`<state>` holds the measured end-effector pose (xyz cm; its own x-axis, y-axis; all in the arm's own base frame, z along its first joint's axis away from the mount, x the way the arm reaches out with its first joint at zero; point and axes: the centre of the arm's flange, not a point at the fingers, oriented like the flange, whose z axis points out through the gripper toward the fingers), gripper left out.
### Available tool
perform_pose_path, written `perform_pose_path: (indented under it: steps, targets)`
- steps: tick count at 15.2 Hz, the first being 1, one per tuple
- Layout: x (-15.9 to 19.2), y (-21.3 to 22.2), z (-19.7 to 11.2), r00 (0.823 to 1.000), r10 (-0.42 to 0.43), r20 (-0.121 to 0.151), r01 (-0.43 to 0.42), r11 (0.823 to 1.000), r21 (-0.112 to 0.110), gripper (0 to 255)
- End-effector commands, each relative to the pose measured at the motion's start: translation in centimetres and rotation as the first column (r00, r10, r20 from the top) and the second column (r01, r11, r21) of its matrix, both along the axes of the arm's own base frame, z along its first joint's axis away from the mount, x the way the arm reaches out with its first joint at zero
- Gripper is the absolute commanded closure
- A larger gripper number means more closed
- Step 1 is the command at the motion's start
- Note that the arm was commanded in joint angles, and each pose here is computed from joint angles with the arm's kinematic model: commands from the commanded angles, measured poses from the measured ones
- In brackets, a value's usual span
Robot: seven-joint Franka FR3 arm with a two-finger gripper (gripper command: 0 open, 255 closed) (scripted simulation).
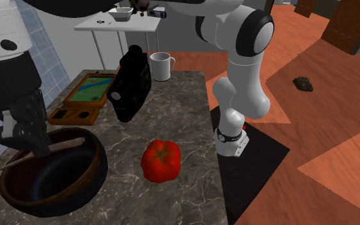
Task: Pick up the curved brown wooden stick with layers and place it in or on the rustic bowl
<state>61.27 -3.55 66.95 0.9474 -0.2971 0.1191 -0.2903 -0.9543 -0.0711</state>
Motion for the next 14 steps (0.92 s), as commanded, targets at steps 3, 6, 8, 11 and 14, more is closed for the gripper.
perform_pose_path:
  steps: [3,6,8,11,14]
  targets:
    - [-0.06,0.10,-1.29,1.000,0.000,0.001,0.000,1.000,0.000,255]
    - [-0.06,0.10,-1.29,1.000,0.000,0.001,0.000,1.000,0.000,255]
    - [-0.06,0.10,-1.29,1.000,0.000,0.001,0.000,1.000,0.000,255]
    - [-0.06,0.10,-1.28,1.000,0.000,0.001,0.000,1.000,0.000,0]
    - [-0.06,0.10,-1.28,1.000,0.000,0.001,0.000,1.000,0.000,0]
